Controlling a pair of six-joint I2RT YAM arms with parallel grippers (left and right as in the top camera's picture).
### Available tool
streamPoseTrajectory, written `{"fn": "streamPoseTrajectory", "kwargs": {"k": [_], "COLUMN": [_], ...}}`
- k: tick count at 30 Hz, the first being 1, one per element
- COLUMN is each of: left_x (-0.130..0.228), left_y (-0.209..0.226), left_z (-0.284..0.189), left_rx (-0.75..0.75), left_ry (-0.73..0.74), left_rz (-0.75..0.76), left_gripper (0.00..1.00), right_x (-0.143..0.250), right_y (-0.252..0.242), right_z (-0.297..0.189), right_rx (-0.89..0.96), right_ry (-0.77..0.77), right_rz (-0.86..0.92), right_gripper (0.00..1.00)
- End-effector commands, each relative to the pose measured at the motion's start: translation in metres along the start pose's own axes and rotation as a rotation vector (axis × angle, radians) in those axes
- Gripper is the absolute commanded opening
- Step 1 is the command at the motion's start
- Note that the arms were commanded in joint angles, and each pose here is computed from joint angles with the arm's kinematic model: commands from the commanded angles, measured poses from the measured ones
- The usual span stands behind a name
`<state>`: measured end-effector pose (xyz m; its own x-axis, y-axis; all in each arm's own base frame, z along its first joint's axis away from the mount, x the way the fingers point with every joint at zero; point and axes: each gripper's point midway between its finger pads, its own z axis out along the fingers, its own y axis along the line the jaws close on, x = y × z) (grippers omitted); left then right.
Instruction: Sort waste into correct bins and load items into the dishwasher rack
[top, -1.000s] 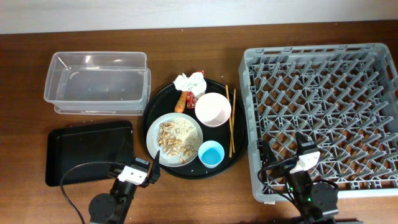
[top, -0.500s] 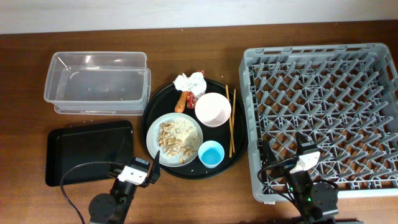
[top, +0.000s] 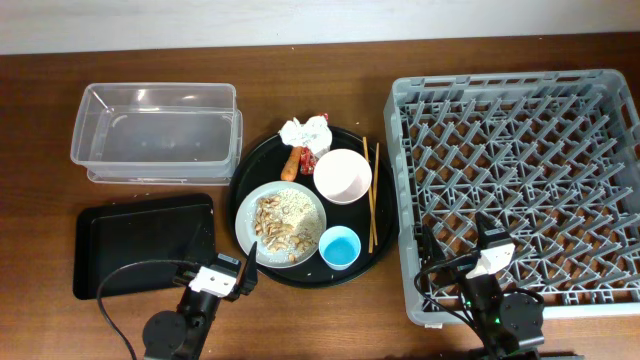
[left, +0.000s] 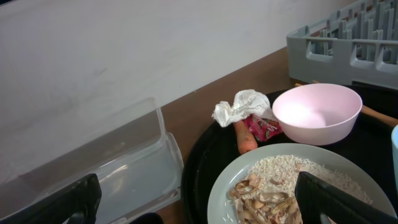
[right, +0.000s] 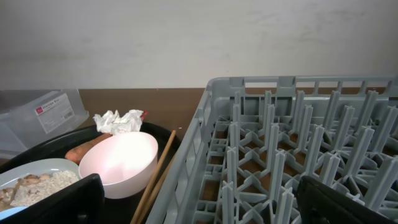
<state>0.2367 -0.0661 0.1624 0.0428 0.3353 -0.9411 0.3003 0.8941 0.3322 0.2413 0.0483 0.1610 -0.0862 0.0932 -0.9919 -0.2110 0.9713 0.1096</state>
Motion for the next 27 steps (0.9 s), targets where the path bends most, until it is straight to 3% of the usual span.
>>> {"fn": "streamPoseTrajectory", "kwargs": {"k": [1,4,9,13,18,23,27], "left_x": [0.003,-0.008,-0.082,-0.122,-0.145,-0.164,-0.176], "left_y": [0.002,0.005,0.031,0.043,0.053,0.061,0.047], "left_z": [0.0,0.0,-0.016,-0.032,-0.033,-0.017,0.009], "left_rx": [-0.011,-0.026,-0.127,-0.153,-0.117,-0.041,0.132], "left_ry": [0.005,-0.037,-0.309,-0.381,-0.264,-0.07,0.102], "left_rz": [0.008,0.012,0.04,0.047,0.034,-0.049,-0.137], "left_gripper": [0.99,0.99,0.99,1.0,0.99,0.99,0.99], "right_x": [0.002,0.0,-0.022,-0.061,-0.093,-0.106,-0.115], "right_y": [-0.002,-0.002,0.021,0.03,0.031,0.032,0.031], "right_z": [0.0,0.0,-0.003,-0.015,-0.024,-0.014,0.004], "right_rx": [0.008,0.007,-0.118,-0.148,-0.124,-0.102,-0.082], "right_ry": [0.001,-0.006,-0.072,-0.132,-0.075,0.124,0.318], "right_rz": [0.007,0.007,-0.004,-0.015,-0.005,0.023,0.052], "right_gripper": [0.98,0.98,0.98,0.98,0.98,0.98,0.98]}}
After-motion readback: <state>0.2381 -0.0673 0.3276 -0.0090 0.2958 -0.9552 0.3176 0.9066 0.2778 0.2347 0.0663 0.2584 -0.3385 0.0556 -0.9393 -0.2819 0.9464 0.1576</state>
